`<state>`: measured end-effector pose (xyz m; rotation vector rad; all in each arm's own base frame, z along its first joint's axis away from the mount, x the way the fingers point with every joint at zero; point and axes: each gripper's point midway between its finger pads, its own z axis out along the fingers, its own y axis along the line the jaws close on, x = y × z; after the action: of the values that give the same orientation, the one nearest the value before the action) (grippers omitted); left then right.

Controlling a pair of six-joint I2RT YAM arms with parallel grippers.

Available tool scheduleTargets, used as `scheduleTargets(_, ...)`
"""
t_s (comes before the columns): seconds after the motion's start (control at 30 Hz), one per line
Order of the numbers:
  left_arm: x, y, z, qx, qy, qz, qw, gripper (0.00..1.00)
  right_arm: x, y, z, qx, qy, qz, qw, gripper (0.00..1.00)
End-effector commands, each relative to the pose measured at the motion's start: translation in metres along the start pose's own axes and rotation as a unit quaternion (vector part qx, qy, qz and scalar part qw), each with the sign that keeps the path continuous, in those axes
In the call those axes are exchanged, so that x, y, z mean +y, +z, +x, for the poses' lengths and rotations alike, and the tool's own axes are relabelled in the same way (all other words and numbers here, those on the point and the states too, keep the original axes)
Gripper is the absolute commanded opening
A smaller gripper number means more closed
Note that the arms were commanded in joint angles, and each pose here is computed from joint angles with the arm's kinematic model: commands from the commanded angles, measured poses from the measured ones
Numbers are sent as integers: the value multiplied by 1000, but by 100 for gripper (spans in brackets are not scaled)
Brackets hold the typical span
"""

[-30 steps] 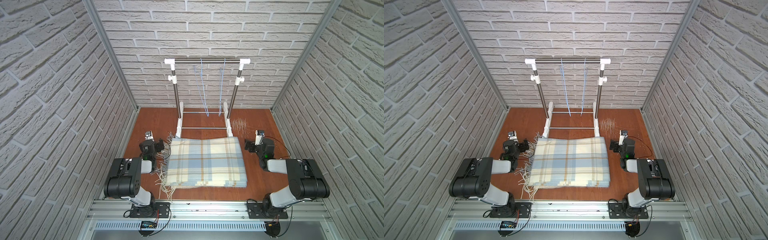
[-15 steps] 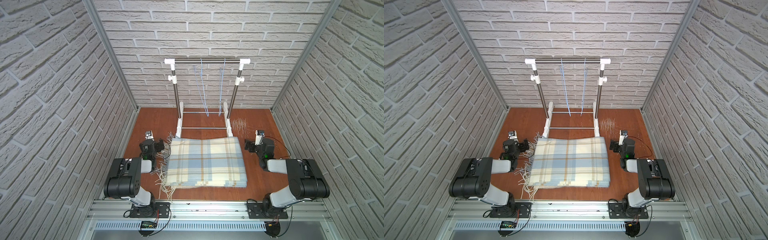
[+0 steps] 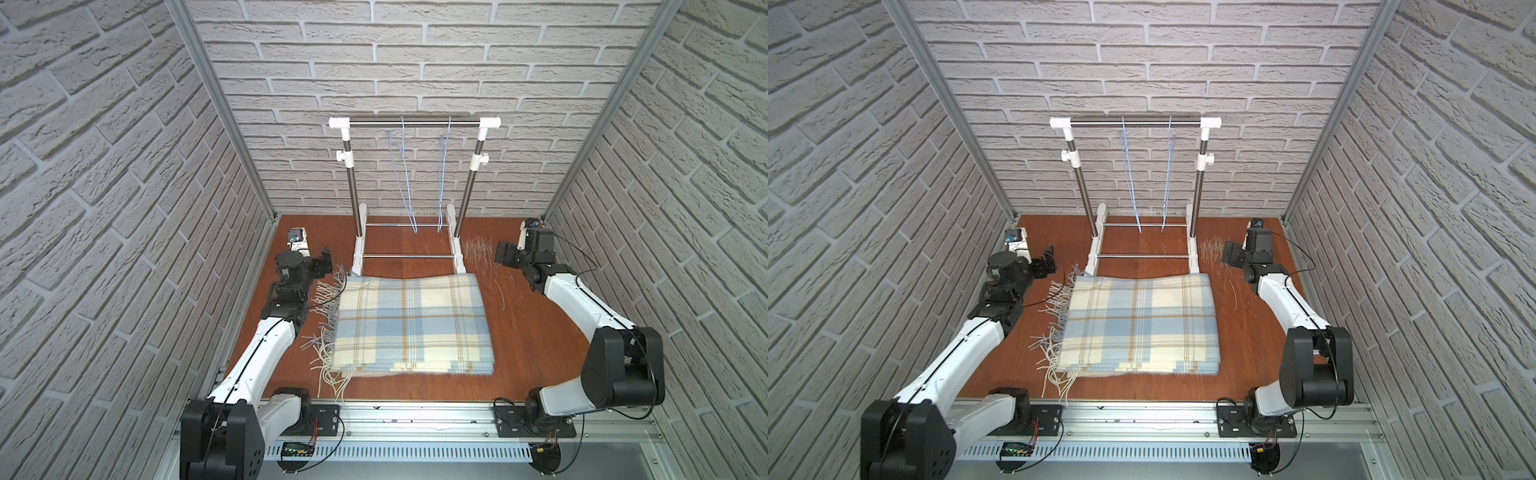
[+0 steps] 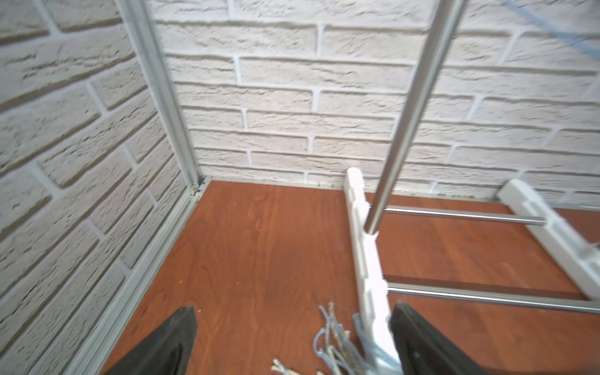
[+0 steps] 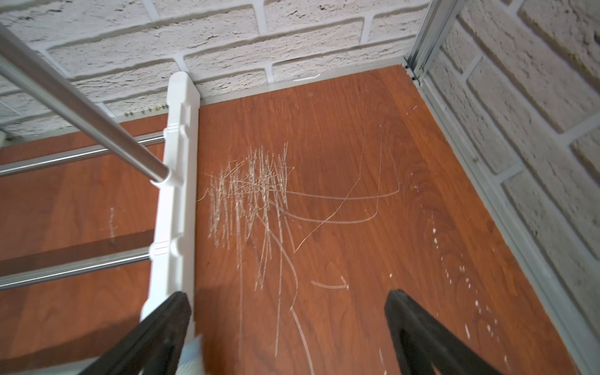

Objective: Hang the scarf on the hanger
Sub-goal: Pick up the hanger from the clothesline.

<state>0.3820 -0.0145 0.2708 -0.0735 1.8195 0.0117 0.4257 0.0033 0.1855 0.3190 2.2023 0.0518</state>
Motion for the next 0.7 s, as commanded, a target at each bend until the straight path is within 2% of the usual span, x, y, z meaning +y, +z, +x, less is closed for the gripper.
scheduleTargets(0.0, -33, -15, -35, 16, -25, 31, 999, 98, -14, -27, 16, 47, 119, 35, 991, 99)
scheduleTargets(0.07, -65, -15, -65, 1, -33, 67, 997, 98, 19, -32, 3, 70, 104, -58, 991, 84)
scheduleTargets(0.1, -80, -16, -82, -11, -27, 74, 997, 98, 31, -34, -3, 75, 89, -71, 991, 81)
scheduleTargets(0.27, -135, 3, -146, -44, -39, 100, 993, 97, 70, -46, -16, 67, 4, -94, 993, 76)
scheduleTargets(0.5, -190, 55, -169, -47, -70, 118, 989, 93, 85, -45, -19, 64, -27, -106, 992, 75)
scheduleTargets(0.67, -211, 70, -180, -65, -84, 129, 986, 92, 85, -45, -22, 55, -37, -106, 992, 76)
